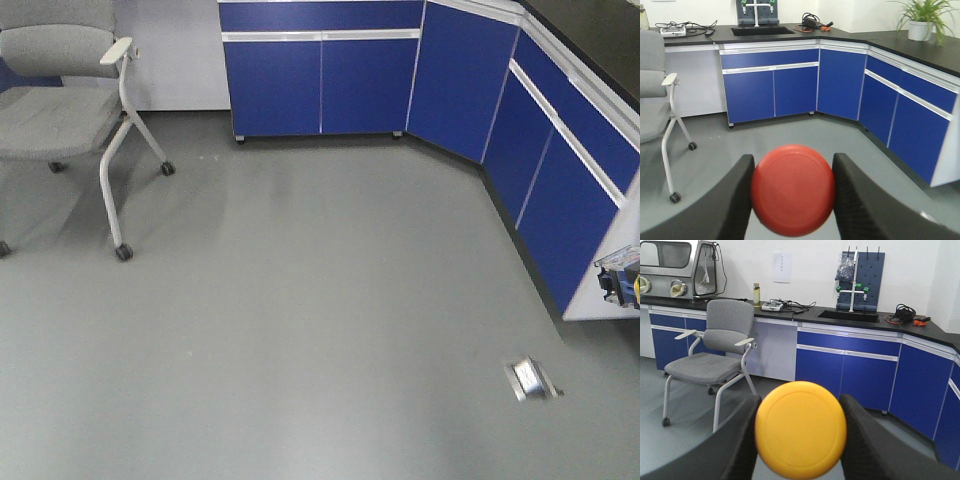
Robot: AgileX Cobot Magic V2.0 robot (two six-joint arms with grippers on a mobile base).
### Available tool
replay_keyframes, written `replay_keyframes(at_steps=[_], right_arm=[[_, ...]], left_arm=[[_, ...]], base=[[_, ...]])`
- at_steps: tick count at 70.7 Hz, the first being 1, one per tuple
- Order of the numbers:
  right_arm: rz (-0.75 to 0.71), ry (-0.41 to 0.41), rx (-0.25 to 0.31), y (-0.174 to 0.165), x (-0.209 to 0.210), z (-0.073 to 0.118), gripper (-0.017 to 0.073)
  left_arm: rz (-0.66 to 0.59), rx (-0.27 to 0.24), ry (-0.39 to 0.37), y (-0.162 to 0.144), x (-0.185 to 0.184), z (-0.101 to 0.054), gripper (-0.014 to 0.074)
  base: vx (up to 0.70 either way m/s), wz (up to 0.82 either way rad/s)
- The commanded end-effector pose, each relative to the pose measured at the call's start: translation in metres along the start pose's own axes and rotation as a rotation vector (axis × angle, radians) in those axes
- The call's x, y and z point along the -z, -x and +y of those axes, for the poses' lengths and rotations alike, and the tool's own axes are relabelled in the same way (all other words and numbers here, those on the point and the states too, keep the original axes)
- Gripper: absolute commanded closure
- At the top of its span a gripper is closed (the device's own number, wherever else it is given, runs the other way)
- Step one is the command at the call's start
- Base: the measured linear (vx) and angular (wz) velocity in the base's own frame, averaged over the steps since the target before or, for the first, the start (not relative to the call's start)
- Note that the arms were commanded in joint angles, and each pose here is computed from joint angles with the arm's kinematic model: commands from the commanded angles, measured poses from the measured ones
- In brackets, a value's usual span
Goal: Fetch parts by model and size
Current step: 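Drive the base to the bench with the red tray, holding both switches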
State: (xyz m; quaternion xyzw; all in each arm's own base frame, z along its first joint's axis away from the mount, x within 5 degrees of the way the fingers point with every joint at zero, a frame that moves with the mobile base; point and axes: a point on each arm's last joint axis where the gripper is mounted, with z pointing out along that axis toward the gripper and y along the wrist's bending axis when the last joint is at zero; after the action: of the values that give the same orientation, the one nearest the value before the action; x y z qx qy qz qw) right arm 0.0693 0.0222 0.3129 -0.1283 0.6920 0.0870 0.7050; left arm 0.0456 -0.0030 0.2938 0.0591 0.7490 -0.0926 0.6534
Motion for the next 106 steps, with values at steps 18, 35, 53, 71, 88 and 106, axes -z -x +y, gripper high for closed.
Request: replay_keyframes(at_steps=[18,35,53,71,88,106], right_arm=[[-0.096,-0.019,0.006,0.0155,-0.0007,-0.002,0.0567],[-0.091,-0.018,0.006,0.0151,-0.0018,-0.002,0.0567],[-0.091,-0.018,0.006,0.0151,-0.0018,-0.002,0.0567],[-0.091,-0.018,0.006,0.0151,-0.0018,-0.002,0.0567],[-0.091,-0.018,0.006,0.0151,-0.0018,-0.002,0.0567],[-0.091,-0.018,0.006,0.0151,-0.0018,-0.002,0.0567]], left_arm=[[-0.083,-0.004,-0.03,0.0147,0.0004,-0.0031,0.0599],[-0.083,-0.004,-0.03,0.0147,0.0004,-0.0031,0.0599],[-0.083,-0.004,-0.03,0.0147,0.0004,-0.0031,0.0599],[-0.083,-0.004,-0.03,0.0147,0.0004,-0.0031,0.0599],[-0.083,-0.004,-0.03,0.0147,0.0004,-0.0031,0.0599],[-0.083,-0.004,-0.03,0.0147,0.0004,-0.0031,0.0599]], base=[[0.68,0.05],[0.59,0.03],[0.51,0.05],[0.41,-0.29],[0.33,-0.82],[0.26,-1.0]])
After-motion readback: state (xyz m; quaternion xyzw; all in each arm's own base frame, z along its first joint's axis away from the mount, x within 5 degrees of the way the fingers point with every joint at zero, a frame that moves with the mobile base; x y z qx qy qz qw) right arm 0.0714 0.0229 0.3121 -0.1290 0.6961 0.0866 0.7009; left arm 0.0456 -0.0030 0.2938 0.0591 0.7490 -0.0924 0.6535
